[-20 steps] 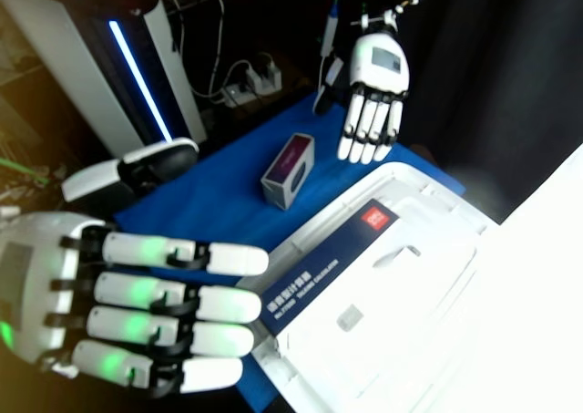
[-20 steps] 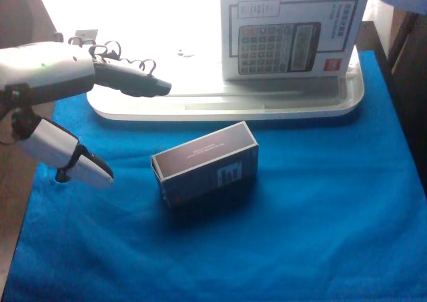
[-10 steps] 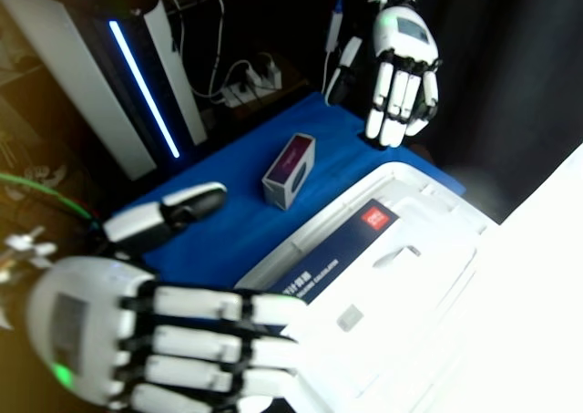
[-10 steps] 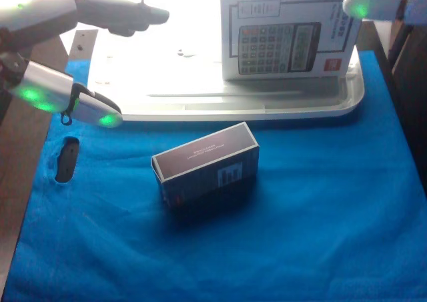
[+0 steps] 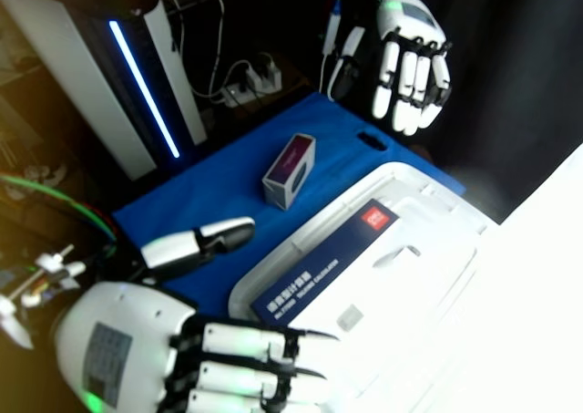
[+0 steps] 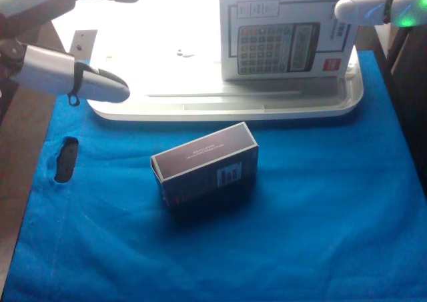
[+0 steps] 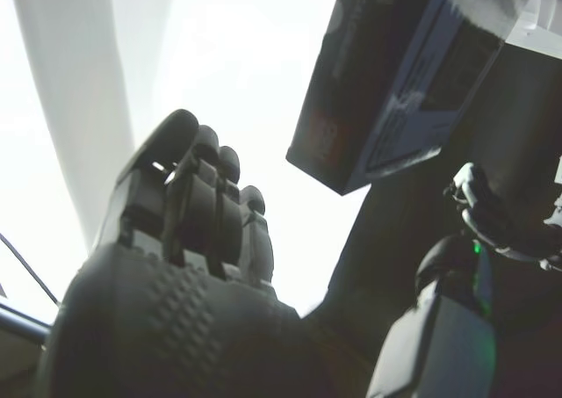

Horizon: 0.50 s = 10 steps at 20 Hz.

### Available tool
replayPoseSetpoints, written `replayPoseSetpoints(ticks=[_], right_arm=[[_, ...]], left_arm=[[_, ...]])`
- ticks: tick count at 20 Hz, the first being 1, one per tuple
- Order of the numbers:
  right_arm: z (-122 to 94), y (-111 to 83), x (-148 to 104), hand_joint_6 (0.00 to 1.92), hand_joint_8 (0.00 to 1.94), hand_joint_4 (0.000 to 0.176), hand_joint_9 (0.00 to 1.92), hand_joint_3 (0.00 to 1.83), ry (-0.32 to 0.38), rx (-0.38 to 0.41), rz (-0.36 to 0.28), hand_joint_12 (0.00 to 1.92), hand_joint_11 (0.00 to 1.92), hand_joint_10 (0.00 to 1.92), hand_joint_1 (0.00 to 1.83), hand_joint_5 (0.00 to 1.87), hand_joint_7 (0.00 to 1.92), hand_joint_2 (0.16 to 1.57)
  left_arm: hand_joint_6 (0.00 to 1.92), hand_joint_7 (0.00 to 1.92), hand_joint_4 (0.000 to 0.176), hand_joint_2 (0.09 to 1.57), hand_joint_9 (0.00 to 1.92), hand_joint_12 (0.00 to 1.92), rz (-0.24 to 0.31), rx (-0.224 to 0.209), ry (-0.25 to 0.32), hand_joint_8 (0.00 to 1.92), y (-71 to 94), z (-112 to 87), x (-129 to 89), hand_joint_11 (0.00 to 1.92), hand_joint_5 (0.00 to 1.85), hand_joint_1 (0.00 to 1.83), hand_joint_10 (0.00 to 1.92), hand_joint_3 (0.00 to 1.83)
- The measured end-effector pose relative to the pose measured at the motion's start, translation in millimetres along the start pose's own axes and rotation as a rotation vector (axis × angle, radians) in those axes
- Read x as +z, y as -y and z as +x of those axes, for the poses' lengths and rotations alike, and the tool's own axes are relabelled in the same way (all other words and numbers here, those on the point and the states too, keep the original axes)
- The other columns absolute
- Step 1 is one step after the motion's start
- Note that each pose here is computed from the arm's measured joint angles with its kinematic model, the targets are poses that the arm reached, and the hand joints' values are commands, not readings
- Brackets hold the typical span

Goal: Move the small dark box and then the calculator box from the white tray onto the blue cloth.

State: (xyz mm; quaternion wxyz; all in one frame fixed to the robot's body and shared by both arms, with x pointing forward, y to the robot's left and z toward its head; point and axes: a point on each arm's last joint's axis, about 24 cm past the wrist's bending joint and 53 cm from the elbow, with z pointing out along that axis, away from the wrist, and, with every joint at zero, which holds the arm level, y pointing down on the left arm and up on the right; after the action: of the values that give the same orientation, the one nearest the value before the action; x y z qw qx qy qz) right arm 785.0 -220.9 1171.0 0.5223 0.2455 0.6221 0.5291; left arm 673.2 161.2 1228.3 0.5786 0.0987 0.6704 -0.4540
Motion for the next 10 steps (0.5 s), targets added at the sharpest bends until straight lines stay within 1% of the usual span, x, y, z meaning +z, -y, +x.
replayPoseSetpoints(ticks=[1, 2, 3, 4, 5, 6, 7, 8, 9, 10], right_arm=[[2, 4.4, 0, 0.0, 0.0, 0.087, 0.37, 0.01, -0.005, 0.001, 0.017, 1.12, 0.02, 0.0, 0.66, 0.23, 0.37, 0.76], [3, 7.4, 1, 0.0, 0.0, 0.089, 0.37, 0.0, -0.009, -0.003, 0.028, 1.14, 0.07, 0.0, 0.67, 0.24, 0.35, 0.76], [3, 8.4, 1, 0.0, 0.0, 0.089, 0.37, 0.0, -0.008, -0.002, 0.032, 1.14, 0.07, 0.0, 0.67, 0.24, 0.35, 0.76], [2, 10.5, 2, 0.0, 0.0, 0.082, 0.37, 0.0, -0.007, -0.001, 0.038, 1.14, 0.08, 0.0, 0.67, 0.23, 0.34, 0.73], [2, 11.9, 2, 0.0, 0.0, 0.076, 0.38, 0.0, -0.004, 0.002, 0.041, 1.1, 0.08, 0.0, 0.67, 0.23, 0.35, 0.73], [2, 12.8, 2, 0.0, 0.0, 0.066, 0.39, 0.0, -0.004, 0.003, 0.045, 1.08, 0.06, 0.01, 0.69, 0.24, 0.36, 0.72], [3, 13.7, 3, 0.01, 0.0, 0.048, 0.38, 0.0, -0.005, 0.005, 0.048, 1.06, 0.03, 0.0, 0.72, 0.25, 0.36, 0.74], [3, 14.3, 3, 0.01, 0.0, 0.048, 0.38, 0.0, -0.005, 0.006, 0.049, 1.06, 0.03, 0.0, 0.72, 0.25, 0.36, 0.74], [7, 15.7, 5, 0.01, 0.01, 0.04, 0.41, 0.0, -0.006, 0.013, 0.051, 1.07, 0.08, 0.01, 0.72, 0.27, 0.38, 0.74], [9, 17.2, 6, 0.01, 0.01, 0.042, 0.42, 0.0, -0.009, 0.014, 0.054, 1.08, 0.09, 0.01, 0.73, 0.28, 0.4, 0.74]], left_arm=[[0.0, 0.1, 0.174, 0.91, 0.15, 0.6, 0.008, -0.003, 0.012, 0.0, 1.9, -2.9, 0, 0.0, 0.1, 0.81, 0.0, 0.0], [0.0, 0.06, 0.176, 0.92, 0.1, 0.41, 0.013, -0.003, 0.019, 0.0, 3.2, -4.4, 0, 0.0, 0.05, 0.78, 0.0, 0.0], [0.0, 0.06, 0.176, 0.92, 0.1, 0.41, 0.017, -0.001, 0.021, 0.0, 4.2, -4.9, 0, 0.0, 0.05, 0.78, 0.0, 0.0], [0.01, 0.03, 0.176, 0.88, 0.08, 0.3, 0.023, -0.001, 0.024, 0.0, 5.5, -5.7, 0, 0.0, 0.06, 0.75, 0.0, 0.0], [0.01, 0.03, 0.176, 0.88, 0.08, 0.28, 0.026, -0.003, 0.028, 0.0, 6.1, -6.6, 0, 0.0, 0.07, 0.73, 0.0, 0.0], [0.01, 0.05, 0.176, 0.89, 0.11, 0.27, 0.031, -0.004, 0.032, 0.01, 7.6, -7.4, 0, 0.0, 0.07, 0.73, 0.01, 0.0], [0.0, 0.11, 0.176, 0.9, 0.13, 0.29, 0.039, -0.005, 0.036, 0.01, 9.6, -8.2, 0, 0.0, 0.08, 0.72, 0.01, 0.0], [0.0, 0.11, 0.176, 0.9, 0.13, 0.29, 0.04, -0.006, 0.038, 0.01, 9.8, -8.8, 0, 0.0, 0.08, 0.72, 0.01, 0.0], [0.0, 0.12, 0.176, 0.93, 0.14, 0.39, 0.04, -0.009, 0.042, 0.0, 9.6, -9.8, 0, 0.0, 0.06, 0.68, 0.0, 0.01], [0.0, 0.11, 0.175, 0.93, 0.14, 0.41, 0.04, -0.011, 0.045, 0.0, 9.8, -10.5, 0, 0.0, 0.06, 0.69, 0.0, 0.01]])
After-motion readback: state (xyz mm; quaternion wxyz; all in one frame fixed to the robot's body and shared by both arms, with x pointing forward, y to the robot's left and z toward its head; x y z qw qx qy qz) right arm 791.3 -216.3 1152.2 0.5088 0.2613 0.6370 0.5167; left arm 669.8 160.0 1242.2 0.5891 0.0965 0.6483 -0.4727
